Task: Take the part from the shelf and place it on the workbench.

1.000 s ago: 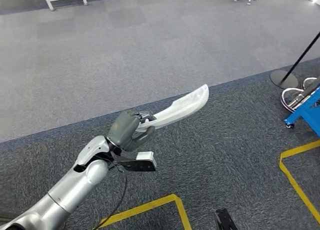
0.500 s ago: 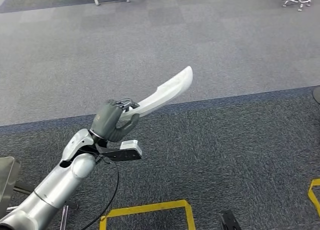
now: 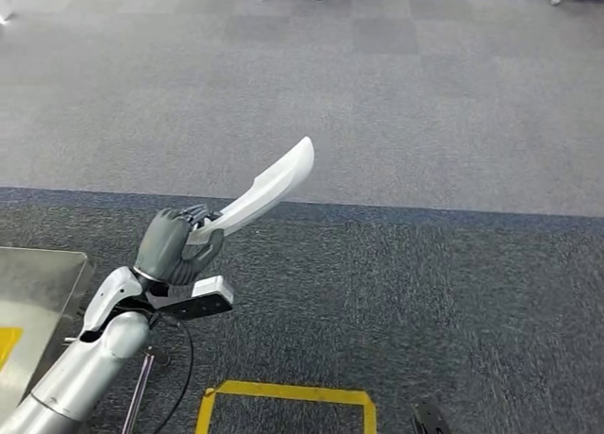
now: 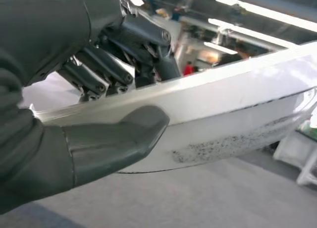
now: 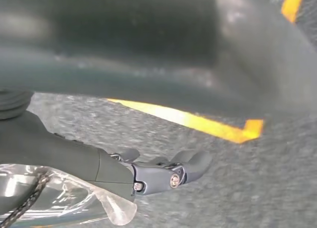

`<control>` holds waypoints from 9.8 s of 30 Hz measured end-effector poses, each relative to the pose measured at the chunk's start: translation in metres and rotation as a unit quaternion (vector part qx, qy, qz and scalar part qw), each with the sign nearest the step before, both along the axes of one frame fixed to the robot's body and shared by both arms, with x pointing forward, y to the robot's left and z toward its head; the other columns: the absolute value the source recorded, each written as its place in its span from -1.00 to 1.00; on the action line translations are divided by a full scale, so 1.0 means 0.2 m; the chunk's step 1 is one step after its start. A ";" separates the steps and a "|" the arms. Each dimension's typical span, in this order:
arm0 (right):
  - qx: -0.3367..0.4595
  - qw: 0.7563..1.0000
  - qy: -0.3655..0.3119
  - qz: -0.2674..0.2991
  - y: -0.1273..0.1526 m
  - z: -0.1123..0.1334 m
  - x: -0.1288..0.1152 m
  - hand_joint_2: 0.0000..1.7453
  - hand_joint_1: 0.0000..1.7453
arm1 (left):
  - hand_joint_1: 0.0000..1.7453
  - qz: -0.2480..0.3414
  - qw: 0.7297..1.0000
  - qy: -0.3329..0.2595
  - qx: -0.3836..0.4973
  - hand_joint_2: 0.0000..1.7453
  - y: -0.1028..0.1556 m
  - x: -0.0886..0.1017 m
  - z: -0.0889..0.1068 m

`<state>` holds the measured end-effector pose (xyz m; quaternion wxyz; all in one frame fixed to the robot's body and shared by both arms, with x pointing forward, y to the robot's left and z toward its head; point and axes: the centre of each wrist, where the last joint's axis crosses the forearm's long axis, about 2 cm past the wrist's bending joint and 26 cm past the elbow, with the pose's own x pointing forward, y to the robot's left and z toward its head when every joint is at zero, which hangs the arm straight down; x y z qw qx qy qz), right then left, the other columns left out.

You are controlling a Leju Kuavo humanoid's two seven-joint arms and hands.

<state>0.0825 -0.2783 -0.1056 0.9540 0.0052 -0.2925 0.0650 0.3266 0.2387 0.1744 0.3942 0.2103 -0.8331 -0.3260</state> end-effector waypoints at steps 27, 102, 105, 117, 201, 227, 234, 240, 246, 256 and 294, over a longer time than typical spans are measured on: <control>0.000 1.000 0.005 -0.021 -0.02 -0.02 -0.09 -1.00 -1.00 | 1.00 0.070 0.997 0.003 0.022 1.00 0.26 -0.23 -0.10; -0.005 0.997 0.002 -0.073 -0.08 -0.03 -0.19 -1.00 -1.00 | 1.00 0.225 0.974 -0.014 -0.017 1.00 0.84 -0.81 -0.05; -0.004 0.997 0.002 -0.073 -0.07 -0.03 -0.19 -1.00 -1.00 | 1.00 0.226 0.974 -0.012 -0.018 1.00 0.84 -0.81 -0.05; 0.009 0.996 -0.002 -0.093 -0.07 -0.03 -0.18 -1.00 -1.00 | 1.00 0.226 0.974 -0.004 -0.028 1.00 0.85 -0.81 -0.05; 0.014 0.996 0.031 -0.078 -0.16 -0.02 -0.16 -1.00 -1.00 | 1.00 0.249 0.942 0.128 0.186 1.00 0.40 0.14 -0.26; 0.018 0.994 0.038 -0.097 -0.16 -0.03 -0.18 -1.00 -1.00 | 1.00 0.339 0.907 0.146 0.205 1.00 0.66 0.16 -0.24; 0.019 0.994 0.038 -0.101 -0.16 -0.03 -0.18 -1.00 -1.00 | 1.00 0.352 0.900 0.148 0.208 1.00 0.68 0.17 -0.24; 0.021 0.993 0.036 -0.109 -0.17 -0.03 -0.18 -1.00 -1.00 | 1.00 0.368 0.893 0.149 0.213 1.00 0.72 0.19 -0.25; 0.021 0.993 0.035 -0.111 -0.17 -0.03 -0.18 -1.00 -1.00 | 1.00 0.371 0.890 0.150 0.216 1.00 0.73 0.19 -0.26; 0.019 0.993 0.039 -0.112 -0.17 -0.03 -0.20 -1.00 -1.00 | -0.50 0.399 0.868 0.136 0.264 1.00 0.76 0.23 -0.23; 0.019 0.993 0.039 -0.109 -0.17 -0.03 -0.18 -1.00 -1.00 | -1.00 0.428 0.845 0.113 0.300 -1.00 0.78 0.36 -0.12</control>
